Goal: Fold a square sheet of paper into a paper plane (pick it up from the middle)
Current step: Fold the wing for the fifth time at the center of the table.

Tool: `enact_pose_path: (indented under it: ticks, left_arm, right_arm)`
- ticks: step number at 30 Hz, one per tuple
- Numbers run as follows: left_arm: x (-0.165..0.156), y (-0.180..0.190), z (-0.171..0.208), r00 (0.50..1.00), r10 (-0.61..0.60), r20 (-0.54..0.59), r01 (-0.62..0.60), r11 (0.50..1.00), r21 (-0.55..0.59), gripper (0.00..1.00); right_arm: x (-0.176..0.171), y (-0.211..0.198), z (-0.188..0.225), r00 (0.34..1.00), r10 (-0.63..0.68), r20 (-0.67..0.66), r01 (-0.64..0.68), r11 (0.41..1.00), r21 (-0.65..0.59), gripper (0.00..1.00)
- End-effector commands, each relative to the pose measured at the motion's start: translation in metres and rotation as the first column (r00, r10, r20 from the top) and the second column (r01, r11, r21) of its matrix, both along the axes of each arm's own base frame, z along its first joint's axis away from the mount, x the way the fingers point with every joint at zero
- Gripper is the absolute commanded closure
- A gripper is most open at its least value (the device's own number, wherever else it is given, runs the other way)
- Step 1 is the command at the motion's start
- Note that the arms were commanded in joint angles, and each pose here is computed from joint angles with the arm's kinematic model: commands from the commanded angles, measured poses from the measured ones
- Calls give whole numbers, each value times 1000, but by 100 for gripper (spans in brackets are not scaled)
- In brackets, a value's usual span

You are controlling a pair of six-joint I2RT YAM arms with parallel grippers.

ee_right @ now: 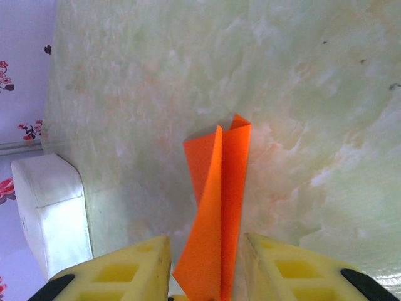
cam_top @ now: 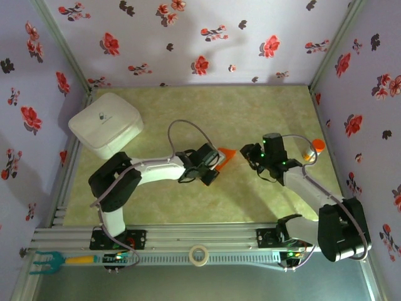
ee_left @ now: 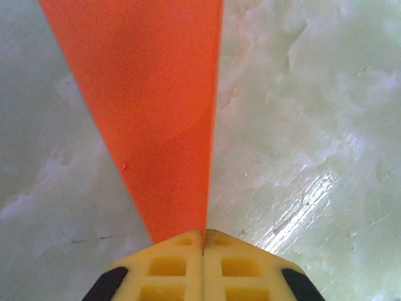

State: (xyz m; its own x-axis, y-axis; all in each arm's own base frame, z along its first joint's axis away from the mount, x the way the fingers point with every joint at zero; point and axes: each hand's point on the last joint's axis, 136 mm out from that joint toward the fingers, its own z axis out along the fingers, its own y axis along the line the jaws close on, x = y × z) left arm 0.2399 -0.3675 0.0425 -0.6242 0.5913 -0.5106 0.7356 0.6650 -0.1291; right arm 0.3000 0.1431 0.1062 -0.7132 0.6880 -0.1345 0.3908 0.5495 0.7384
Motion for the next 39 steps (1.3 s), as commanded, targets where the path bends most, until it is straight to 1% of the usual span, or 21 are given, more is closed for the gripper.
enact_pose_path:
  ticks: [1,5,15,22,27,33,39]
  left_arm:
    - [-7,-6,0,994,14,-108,-24,995,-93,96]
    - [-6,-7,-2,986,22,-164,-45,990,-137,96]
    - [-5,-8,-5,970,19,-243,-70,977,-203,96]
    - [-4,-10,-7,955,-2,-298,-75,966,-248,96]
    - [-5,-12,-9,946,-14,-324,-77,961,-267,96]
    - [-2,-11,-10,936,-10,-353,-102,949,-298,97]
    - [0,-10,-11,918,-13,-396,-133,931,-339,97]
  right_arm:
    - [-10,-9,-14,999,-6,-38,4,999,-49,64]
    - [-12,-7,-16,999,-1,-42,-1,999,-36,64]
    - [-13,-3,-19,999,3,-40,-3,1000,-2,64]
    - [-10,10,-20,998,56,-30,-55,998,45,65]
    - [-9,18,-23,996,85,-36,-83,995,54,66]
    - [-9,24,-27,993,106,-43,-103,993,62,68]
    - [-7,35,-24,989,149,-20,-147,986,73,69]
